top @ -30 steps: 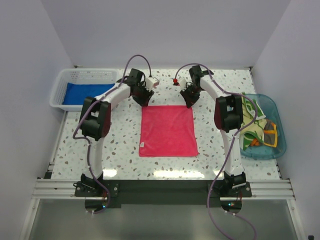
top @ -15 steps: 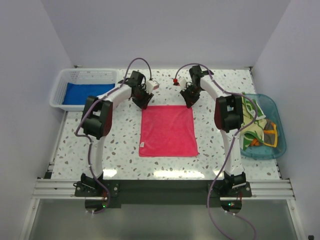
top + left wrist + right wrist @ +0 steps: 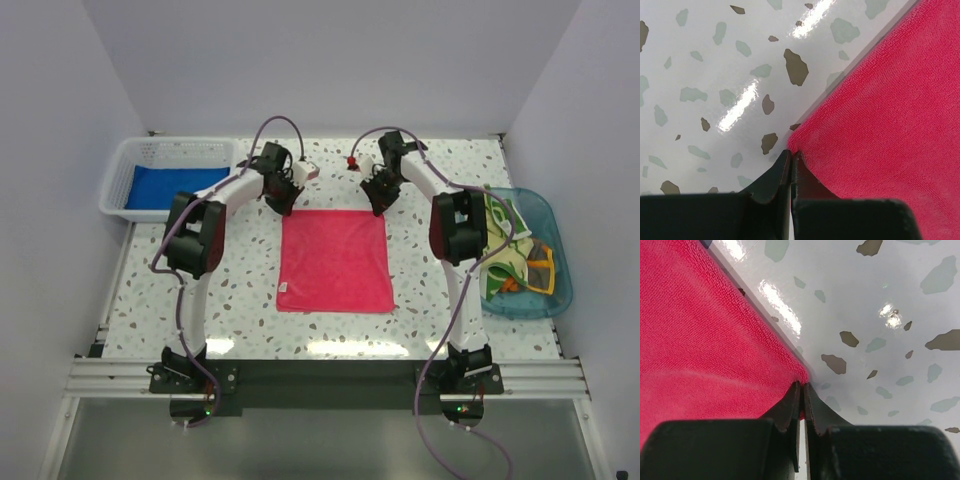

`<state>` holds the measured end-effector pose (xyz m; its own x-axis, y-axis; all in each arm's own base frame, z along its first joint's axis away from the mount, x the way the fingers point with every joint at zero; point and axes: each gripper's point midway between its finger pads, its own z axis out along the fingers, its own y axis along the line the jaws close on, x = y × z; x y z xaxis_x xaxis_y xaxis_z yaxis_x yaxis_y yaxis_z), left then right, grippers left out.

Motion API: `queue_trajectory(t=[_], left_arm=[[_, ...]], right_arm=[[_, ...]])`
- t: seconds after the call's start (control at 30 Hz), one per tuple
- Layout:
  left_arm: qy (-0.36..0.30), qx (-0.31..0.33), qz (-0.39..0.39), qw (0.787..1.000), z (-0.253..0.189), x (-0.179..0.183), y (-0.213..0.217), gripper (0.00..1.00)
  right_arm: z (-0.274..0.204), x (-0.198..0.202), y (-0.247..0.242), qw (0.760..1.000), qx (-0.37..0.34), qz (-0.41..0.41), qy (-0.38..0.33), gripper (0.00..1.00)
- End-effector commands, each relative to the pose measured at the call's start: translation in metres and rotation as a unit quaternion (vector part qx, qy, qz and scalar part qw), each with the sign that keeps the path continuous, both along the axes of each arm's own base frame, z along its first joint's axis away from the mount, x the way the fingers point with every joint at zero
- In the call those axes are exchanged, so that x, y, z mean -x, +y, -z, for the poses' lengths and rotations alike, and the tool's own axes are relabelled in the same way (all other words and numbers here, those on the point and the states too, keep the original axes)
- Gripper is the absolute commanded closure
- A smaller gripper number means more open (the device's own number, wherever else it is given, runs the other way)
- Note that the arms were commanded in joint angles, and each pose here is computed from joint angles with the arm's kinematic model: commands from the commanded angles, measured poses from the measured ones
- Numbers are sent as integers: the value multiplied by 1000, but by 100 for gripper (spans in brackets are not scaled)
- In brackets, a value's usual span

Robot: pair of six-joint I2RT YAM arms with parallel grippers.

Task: Fold and stack the towels
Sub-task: Fold the towel

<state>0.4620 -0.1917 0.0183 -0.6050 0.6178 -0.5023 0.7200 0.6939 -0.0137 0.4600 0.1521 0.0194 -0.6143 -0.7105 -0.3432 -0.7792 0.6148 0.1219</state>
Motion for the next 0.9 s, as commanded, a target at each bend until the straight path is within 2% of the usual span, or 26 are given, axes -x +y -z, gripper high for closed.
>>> queue_trajectory(t=[0.0,0.07,0.23,0.3,0.37,0.4,0.47,0.63,0.8,0.87], left_arm=[[23,-42,-5,999,20,8,20,100],[-16,-37,-12,999,-7,-4,19,100],[-179,0,-55,982,-127,-35,22,100],[-238,23,-72,968,-175,-33,25,100],[-264,30,-81,961,-194,-24,29,100],[-306,48,-88,947,-230,-19,30,100],[-351,64,-93,930,-263,-1,32,100],[-405,72,-118,904,-302,36,43,100],[-429,80,-122,891,-316,89,47,100],[-425,81,-124,893,-311,103,49,100]], right_arm=[[-23,-6,1,999,3,26,-34,100],[-57,-17,3,996,-4,41,-85,100],[-142,-33,1,977,-12,61,-205,100],[-184,-31,-2,963,-18,70,-258,100],[-222,-22,-6,951,-28,78,-299,100],[-237,-21,-4,943,-35,78,-320,100],[-266,-7,-6,931,-42,81,-353,100],[-307,29,-6,915,-61,70,-393,100],[-312,75,-7,915,-77,49,-394,100],[-314,96,-9,914,-84,40,-394,100]])
